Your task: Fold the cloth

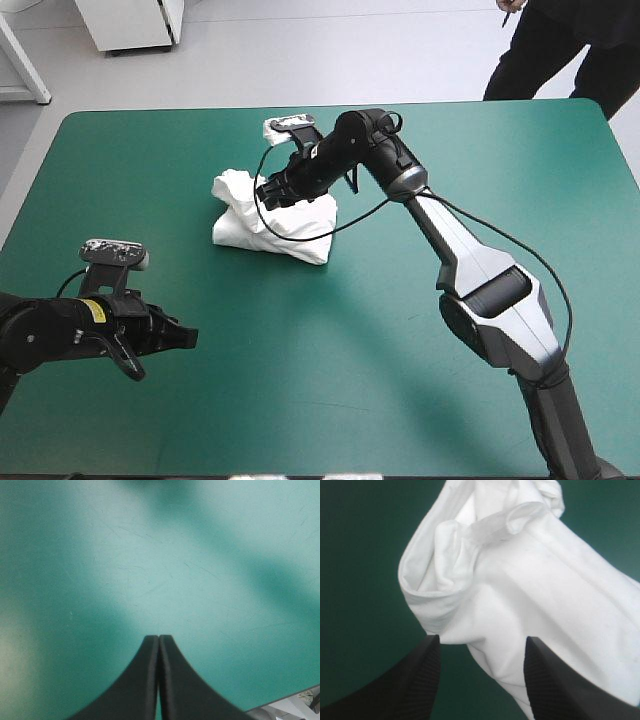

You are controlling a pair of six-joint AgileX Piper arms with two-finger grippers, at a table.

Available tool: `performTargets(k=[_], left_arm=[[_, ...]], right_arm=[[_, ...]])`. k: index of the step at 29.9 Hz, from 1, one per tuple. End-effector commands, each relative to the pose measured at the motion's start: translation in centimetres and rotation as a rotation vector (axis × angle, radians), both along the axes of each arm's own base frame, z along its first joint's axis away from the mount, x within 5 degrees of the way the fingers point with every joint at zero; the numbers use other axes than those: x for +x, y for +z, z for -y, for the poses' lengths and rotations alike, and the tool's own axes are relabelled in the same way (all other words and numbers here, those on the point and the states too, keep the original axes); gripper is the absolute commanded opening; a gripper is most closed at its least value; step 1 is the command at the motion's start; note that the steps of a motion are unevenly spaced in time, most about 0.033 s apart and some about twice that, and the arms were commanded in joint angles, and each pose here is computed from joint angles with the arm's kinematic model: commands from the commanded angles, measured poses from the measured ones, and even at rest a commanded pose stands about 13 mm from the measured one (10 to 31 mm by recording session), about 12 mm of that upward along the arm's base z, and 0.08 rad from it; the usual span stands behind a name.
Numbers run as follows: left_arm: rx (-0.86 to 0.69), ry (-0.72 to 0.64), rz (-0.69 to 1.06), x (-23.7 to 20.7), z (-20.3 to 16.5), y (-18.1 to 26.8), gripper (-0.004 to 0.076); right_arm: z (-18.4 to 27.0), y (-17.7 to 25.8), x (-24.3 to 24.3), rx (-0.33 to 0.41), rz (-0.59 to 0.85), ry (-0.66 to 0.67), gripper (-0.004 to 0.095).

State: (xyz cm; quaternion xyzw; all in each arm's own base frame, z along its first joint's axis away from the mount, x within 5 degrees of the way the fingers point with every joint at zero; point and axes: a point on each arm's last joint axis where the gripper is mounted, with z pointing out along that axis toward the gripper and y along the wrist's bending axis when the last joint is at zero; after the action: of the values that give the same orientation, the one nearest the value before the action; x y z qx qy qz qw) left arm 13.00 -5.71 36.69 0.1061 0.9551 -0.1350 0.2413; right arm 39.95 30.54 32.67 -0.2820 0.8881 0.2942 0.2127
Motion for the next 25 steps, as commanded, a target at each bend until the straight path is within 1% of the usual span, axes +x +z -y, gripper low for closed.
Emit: performTargets(k=[1,4,7,9,12,13,14,15,18,21,25], left_arm=[[-0.050,0.005,0.032,-0.3,0.2,1.0,-0.0009],[-0.070,0.000,0.026,-0.4,0.3,1.0,-0.0009],[-0.073,-0.001,0.025,-0.4,0.4,1.0,-0.0009],[-0.073,-0.001,0.025,-0.4,0.4,1.0,-0.0009],[-0.073,-0.001,0.025,-0.4,0.4,1.0,-0.0009],[-0.073,-0.001,0.025,-0.4,0.4,1.0,-0.0009],[-0.073,-0.001,0.025,-0.4,0.4,1.0,-0.0009],[-0.071,0.000,0.028,-0.3,0.4,1.0,-0.0009],[-0.079,0.005,0.049,-0.2,0.4,1.1,-0.0009],[-0.084,0.007,0.061,-0.1,0.4,1.2,-0.0009],[-0.082,0.005,0.060,-0.1,0.4,1.2,-0.0009]], right_arm=[[2.2,6.2,-1.8,0.075,0.111,-0.021,0.0482],[3.4,7.4,-1.8,0.066,0.145,-0.050,0.0482],[4.9,7.8,-1.8,0.031,0.147,-0.095,0.0482],[6.0,7.2,-2.0,-0.001,0.106,-0.116,0.0482],[7.4,5.0,-2.9,-0.067,0.004,-0.131,0.0482],[7.8,4.7,-3.5,-0.085,-0.012,-0.124,0.0482],[8.2,3.8,-4.0,-0.120,-0.027,-0.114,0.0482],[8.5,3.6,-4.4,-0.129,-0.025,-0.113,0.0482],[8.6,2.3,-4.8,-0.106,-0.027,-0.137,0.0482],[8.4,0.6,-4.3,-0.111,-0.028,-0.152,0.0482],[7.7,-1.5,-3.0,-0.098,-0.032,-0.161,0.0482]])
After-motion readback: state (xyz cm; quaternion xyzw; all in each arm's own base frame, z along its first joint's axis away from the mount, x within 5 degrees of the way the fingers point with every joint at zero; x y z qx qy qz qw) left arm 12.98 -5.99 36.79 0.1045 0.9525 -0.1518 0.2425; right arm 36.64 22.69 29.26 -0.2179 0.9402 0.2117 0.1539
